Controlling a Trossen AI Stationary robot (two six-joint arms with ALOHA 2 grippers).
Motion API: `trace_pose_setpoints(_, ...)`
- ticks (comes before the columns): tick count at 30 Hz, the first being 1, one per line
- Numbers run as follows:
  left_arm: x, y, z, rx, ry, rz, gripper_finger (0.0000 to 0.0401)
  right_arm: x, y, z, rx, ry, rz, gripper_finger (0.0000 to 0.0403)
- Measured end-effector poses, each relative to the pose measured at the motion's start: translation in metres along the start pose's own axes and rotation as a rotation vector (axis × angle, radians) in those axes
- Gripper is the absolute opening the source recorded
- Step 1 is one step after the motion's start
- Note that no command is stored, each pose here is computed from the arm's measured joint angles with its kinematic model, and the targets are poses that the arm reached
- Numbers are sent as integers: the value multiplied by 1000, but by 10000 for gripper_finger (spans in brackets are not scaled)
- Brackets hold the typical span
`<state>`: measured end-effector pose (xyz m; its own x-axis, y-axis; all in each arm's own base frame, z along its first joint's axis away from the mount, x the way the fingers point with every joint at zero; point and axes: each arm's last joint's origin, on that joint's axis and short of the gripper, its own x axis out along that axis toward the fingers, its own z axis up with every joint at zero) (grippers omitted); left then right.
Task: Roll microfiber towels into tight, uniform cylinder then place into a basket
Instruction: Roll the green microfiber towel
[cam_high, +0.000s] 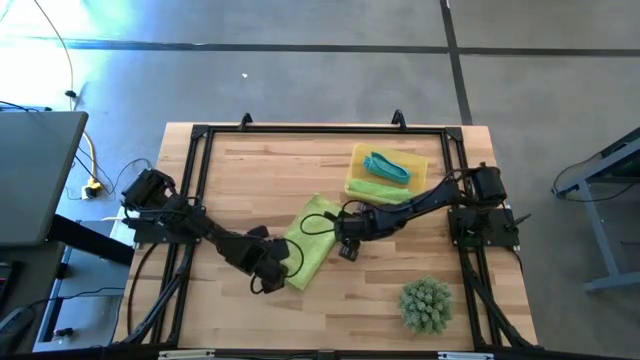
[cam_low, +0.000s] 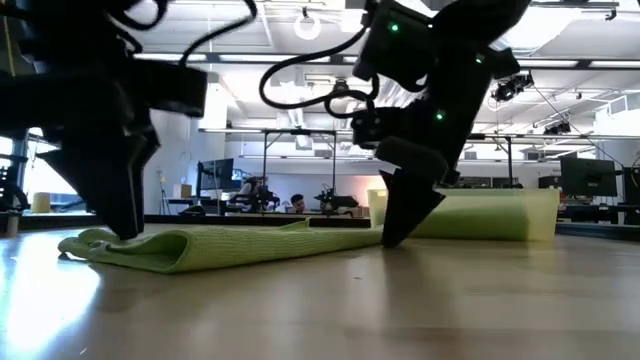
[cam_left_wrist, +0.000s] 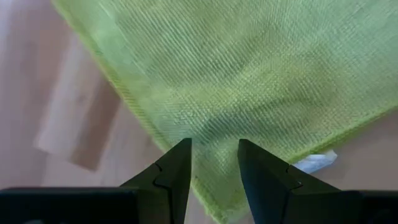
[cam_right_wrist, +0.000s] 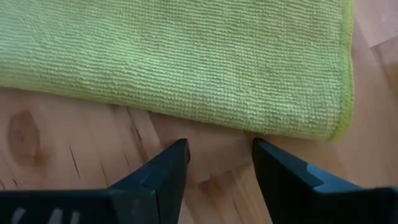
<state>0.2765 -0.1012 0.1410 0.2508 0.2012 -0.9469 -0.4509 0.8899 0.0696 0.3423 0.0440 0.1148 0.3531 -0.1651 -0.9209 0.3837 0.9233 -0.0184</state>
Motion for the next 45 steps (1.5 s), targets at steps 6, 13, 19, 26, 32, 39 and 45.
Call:
trace_pose_setpoints(6, 10, -4, -6, -72, 42, -120, 122, 6, -6, 3, -56, -85, -63, 177)
trace_pose_setpoints(13, 7, -25, 3, -132, -64, -332, 122, 10, -13, 27, -331, -275, -55, 177)
trace_pose_setpoints(19, 3, -27, 14, -91, -142, -366, 122, 5, -24, 35, -380, -300, -96, 177)
trace_pose_setpoints(26, -17, -20, 17, 138, -157, -291, 122, -38, -18, 24, -396, -241, -55, 177)
trace_pose_setpoints(32, -26, -15, 8, 459, -146, -241, 122, -64, 12, 10, -551, -278, 57, 177)
trace_pose_setpoints(39, -28, -14, -9, 735, -57, -180, 122, -63, 45, -11, -723, -275, 117, 177)
trace_pose_setpoints(45, -28, -21, -21, 988, -65, -155, 122, -51, 63, -24, -930, -284, 120, 177)
